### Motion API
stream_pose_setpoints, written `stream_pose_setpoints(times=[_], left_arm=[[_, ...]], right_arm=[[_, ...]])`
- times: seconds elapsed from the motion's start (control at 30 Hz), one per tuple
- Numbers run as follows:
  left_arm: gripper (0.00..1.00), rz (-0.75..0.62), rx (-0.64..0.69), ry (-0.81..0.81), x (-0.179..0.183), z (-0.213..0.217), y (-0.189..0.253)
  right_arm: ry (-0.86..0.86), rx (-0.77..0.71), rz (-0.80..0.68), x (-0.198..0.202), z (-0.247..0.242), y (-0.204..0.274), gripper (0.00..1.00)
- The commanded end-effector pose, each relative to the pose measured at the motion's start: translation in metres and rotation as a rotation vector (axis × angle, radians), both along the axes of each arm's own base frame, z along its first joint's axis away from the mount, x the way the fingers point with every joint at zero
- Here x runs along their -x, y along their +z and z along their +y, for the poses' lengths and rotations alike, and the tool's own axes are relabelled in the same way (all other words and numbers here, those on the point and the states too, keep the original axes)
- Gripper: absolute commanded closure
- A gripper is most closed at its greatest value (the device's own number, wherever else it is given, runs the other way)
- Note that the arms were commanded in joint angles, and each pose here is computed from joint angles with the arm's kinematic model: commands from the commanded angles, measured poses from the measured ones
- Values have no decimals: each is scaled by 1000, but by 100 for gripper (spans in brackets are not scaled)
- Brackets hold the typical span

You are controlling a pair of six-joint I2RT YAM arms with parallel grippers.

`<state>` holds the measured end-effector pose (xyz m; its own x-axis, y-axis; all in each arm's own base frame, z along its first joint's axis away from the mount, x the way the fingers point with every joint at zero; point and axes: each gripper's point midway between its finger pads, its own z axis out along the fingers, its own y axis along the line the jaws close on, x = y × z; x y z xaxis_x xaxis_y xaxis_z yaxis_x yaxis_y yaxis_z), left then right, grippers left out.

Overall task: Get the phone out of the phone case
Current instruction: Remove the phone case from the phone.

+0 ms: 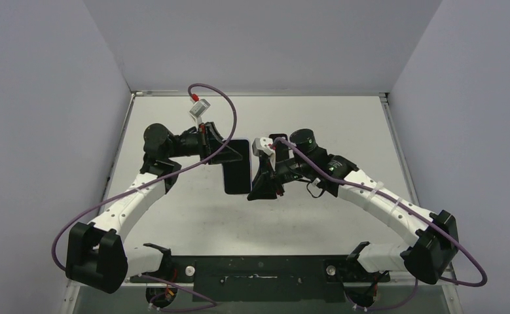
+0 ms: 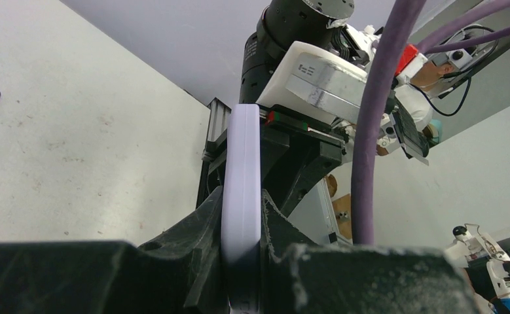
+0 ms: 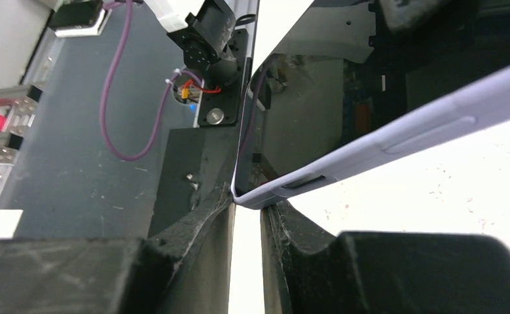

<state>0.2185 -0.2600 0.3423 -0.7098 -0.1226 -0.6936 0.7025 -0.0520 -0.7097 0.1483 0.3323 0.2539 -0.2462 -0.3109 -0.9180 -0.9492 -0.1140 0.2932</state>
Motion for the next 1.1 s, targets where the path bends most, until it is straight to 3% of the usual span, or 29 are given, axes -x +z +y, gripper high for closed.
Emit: stream_pose_setpoints(times=[0.0,0.43,0.63,0.77,1.07], left_arm=[[100,-20,26,-72,18,-5,26],[100,-42,23,-170,49,-1,29],[100,-66,26,-157,49,0,32],[100,-101,-2,-43,29,-1,27],[100,-181,-93,193,-5,4,15]], right_arm=[[-43,-63,-280,-27,12,29,100],[-188,70,-457,-73,5,22,100],[-223,87,-447,-76,1,17,100],[-202,66,-370,-62,1,18,100],[-129,50,-197,-23,-8,5,61]])
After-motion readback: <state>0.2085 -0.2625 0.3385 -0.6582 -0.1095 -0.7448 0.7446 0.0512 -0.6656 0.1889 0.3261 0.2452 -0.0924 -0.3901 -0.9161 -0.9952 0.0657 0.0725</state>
